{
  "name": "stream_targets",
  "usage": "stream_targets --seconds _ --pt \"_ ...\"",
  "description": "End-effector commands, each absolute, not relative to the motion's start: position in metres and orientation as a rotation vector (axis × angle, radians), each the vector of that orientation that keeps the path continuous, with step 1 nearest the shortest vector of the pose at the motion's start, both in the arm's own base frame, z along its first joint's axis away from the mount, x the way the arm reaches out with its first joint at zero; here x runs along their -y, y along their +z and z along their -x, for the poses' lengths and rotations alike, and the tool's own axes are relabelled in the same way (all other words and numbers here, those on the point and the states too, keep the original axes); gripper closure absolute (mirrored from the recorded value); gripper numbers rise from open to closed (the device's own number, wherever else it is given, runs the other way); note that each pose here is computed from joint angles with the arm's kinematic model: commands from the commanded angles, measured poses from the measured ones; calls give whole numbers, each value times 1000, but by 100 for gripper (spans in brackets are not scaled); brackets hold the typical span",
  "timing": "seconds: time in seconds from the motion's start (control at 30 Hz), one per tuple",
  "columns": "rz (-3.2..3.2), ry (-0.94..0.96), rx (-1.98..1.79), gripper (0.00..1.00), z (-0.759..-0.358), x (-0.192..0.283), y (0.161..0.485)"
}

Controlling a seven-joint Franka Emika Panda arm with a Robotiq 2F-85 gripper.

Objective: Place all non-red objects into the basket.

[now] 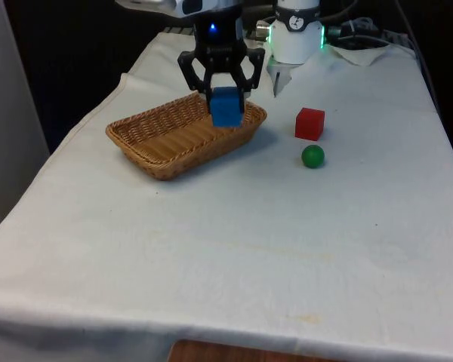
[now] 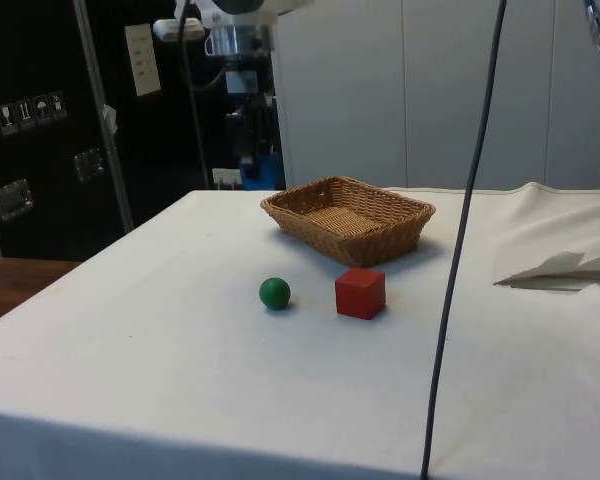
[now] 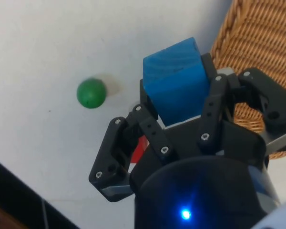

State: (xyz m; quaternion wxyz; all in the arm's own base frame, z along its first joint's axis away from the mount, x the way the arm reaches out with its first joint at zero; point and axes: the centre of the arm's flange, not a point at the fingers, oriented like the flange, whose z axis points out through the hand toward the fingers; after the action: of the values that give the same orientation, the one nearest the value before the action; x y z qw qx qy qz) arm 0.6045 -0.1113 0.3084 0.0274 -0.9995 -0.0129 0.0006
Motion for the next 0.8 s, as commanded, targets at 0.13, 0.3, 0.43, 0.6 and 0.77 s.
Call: stream_targets --seconds 0.13,0.3,0.43,0.6,0.77 --pt "3128 -36 19 100 -599 123 303" --pt "3146 -61 6 100 -594 132 298" --pt "3153 -78 -3 100 -590 139 295" --pt "3162 -93 -15 100 -584 149 292" --pt "3170 -98 -26 100 -580 157 290"
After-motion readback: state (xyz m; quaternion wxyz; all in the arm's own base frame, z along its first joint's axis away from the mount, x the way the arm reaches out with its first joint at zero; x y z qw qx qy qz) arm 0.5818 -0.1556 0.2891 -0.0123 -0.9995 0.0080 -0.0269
